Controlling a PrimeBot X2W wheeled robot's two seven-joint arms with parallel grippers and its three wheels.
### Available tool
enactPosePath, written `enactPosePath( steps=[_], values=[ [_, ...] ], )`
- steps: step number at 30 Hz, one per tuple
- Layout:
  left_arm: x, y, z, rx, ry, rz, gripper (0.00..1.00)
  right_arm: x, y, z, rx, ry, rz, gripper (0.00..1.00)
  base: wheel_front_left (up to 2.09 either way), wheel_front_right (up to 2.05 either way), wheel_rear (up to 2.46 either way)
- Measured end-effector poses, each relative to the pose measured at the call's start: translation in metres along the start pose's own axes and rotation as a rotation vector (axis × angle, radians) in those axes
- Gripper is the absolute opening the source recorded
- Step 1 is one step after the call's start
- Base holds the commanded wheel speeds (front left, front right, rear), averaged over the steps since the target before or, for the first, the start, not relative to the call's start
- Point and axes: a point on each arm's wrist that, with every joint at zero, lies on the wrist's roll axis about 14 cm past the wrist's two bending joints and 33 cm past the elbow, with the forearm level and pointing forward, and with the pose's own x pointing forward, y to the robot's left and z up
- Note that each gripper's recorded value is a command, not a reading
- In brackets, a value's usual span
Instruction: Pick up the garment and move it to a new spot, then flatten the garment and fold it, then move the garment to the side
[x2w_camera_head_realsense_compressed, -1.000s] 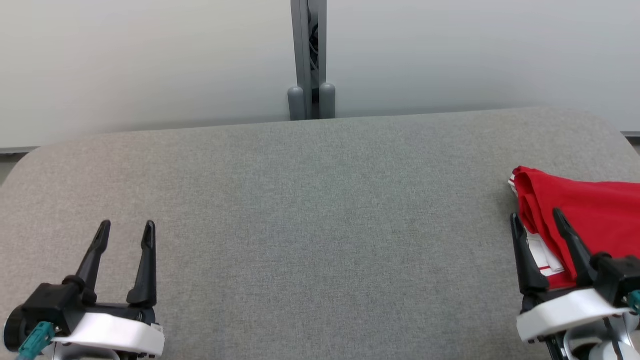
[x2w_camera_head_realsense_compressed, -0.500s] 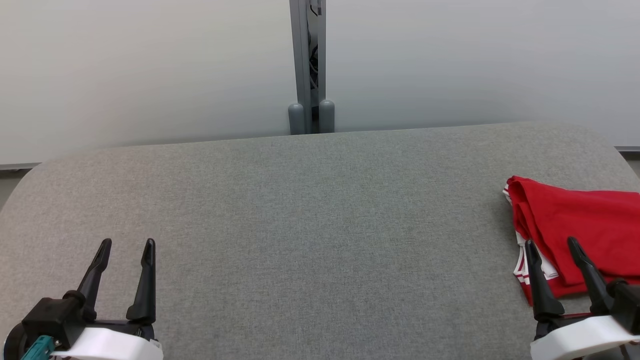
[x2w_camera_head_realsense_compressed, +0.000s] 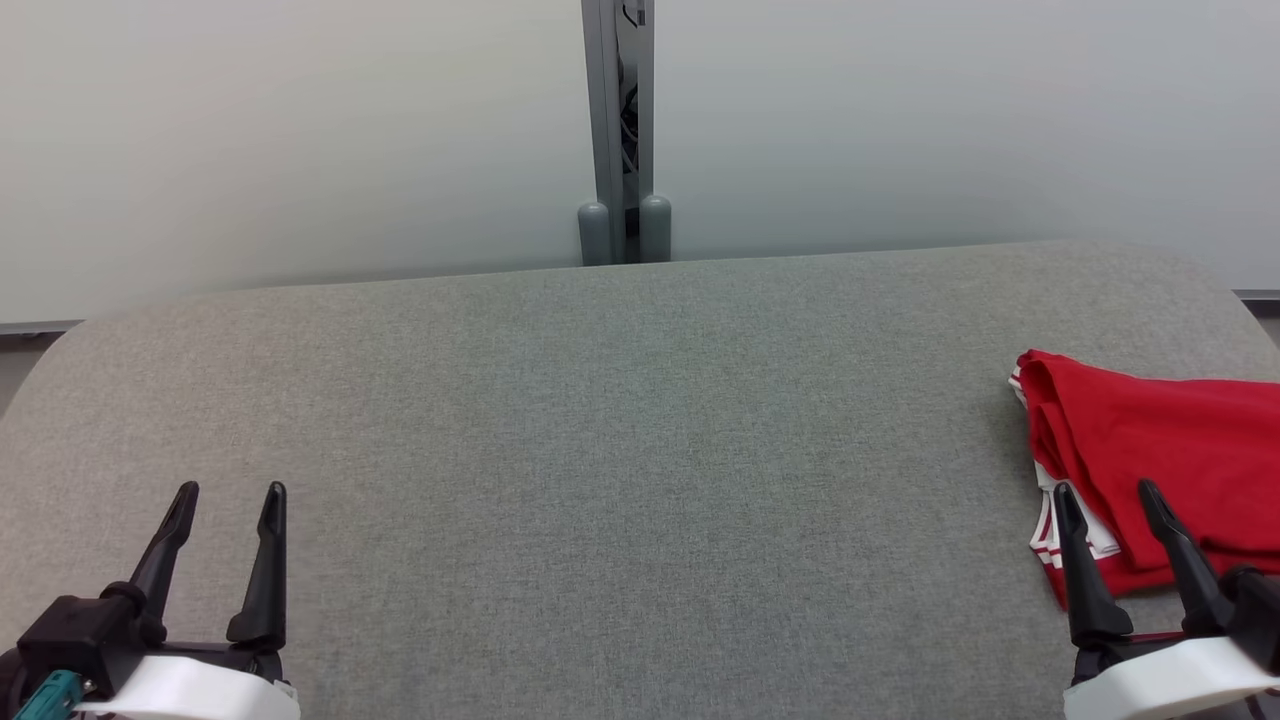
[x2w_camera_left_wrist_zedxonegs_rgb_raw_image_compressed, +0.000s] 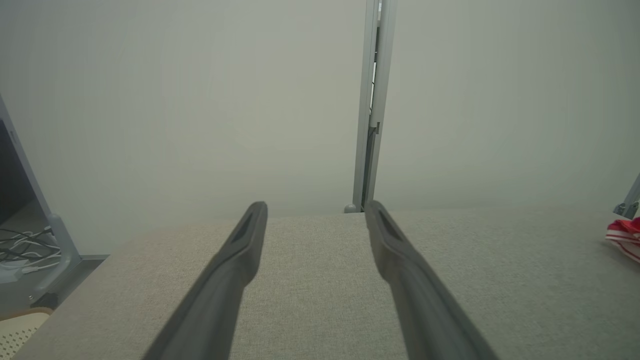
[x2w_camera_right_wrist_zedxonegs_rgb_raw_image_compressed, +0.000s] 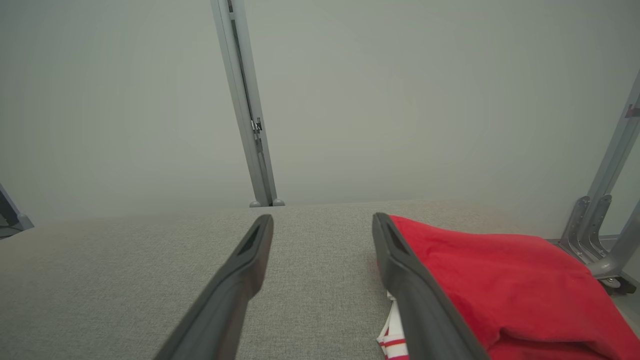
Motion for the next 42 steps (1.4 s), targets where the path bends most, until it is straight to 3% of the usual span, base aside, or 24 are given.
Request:
enactPosePath(
  steps=[22,23,28,42],
  values=[
    [0.001,0.002,-0.004,-0.011,0.011,0.010,1.00,0.001,-0.001,-0.003,0.020,0.008,-0.005,1.00,0.00,0.00,0.00],
    [0.001,0.001,-0.006,-0.014,0.018,0.012,0.00,0.001,-0.002,-0.006,0.022,0.015,-0.007,0.00,0.00,0.00,0.00],
    [-0.009,-0.008,-0.031,-0.073,0.090,0.021,0.00,-0.006,-0.002,-0.027,0.065,0.081,-0.024,0.00,0.00,0.00,0.00],
    [-0.008,-0.018,-0.043,-0.339,0.129,0.047,0.00,-0.004,-0.023,-0.037,0.332,0.131,-0.098,0.00,0.00,0.00,0.00]
  ],
)
